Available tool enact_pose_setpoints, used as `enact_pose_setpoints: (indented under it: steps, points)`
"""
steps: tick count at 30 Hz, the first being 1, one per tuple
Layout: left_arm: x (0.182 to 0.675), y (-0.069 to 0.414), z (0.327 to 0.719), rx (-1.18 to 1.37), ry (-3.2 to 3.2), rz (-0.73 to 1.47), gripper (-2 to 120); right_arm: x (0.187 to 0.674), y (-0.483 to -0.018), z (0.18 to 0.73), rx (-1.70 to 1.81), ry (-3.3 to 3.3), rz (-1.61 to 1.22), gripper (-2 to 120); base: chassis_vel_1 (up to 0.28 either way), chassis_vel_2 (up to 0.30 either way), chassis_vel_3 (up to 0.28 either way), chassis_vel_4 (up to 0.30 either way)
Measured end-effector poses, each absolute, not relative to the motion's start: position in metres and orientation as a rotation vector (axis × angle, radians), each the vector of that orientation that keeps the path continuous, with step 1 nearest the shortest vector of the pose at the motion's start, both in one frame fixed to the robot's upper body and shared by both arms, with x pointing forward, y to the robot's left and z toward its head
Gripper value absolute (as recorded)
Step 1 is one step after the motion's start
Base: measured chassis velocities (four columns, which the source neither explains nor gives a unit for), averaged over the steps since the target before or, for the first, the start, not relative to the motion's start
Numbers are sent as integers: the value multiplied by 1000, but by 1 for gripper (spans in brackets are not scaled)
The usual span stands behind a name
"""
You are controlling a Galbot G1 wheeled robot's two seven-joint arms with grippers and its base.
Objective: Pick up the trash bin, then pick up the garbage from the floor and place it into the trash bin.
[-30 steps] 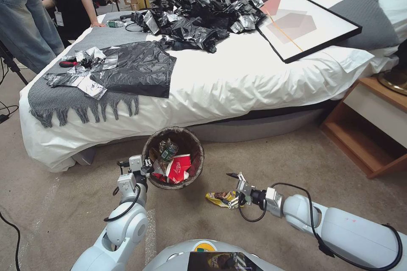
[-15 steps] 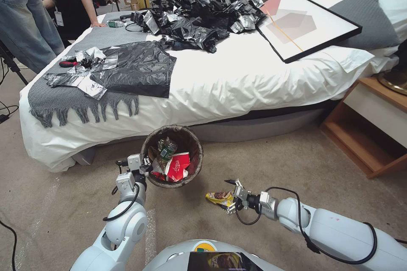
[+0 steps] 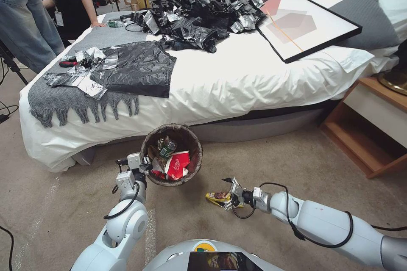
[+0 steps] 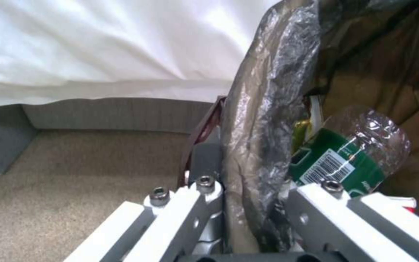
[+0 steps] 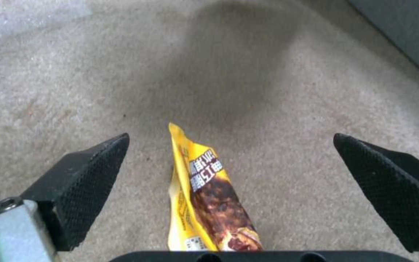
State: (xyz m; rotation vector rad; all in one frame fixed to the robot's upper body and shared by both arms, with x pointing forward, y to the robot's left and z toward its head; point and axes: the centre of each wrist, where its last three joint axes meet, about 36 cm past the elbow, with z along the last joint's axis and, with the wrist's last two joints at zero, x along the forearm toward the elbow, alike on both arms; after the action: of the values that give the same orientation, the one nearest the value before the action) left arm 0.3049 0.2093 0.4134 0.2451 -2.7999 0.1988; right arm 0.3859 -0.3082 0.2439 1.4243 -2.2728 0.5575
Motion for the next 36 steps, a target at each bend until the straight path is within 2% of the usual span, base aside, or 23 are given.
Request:
enact_pose_setpoints:
  steps: [17,36]
  points:
    - [310,209,413,248,-2802,216,4,381,-288,220,1448,-2239,531,100,0,0,0,0]
    - [312,211,414,247,-2804,214,4,370,-289,193,1408,-2210,496,100,0,0,0,0]
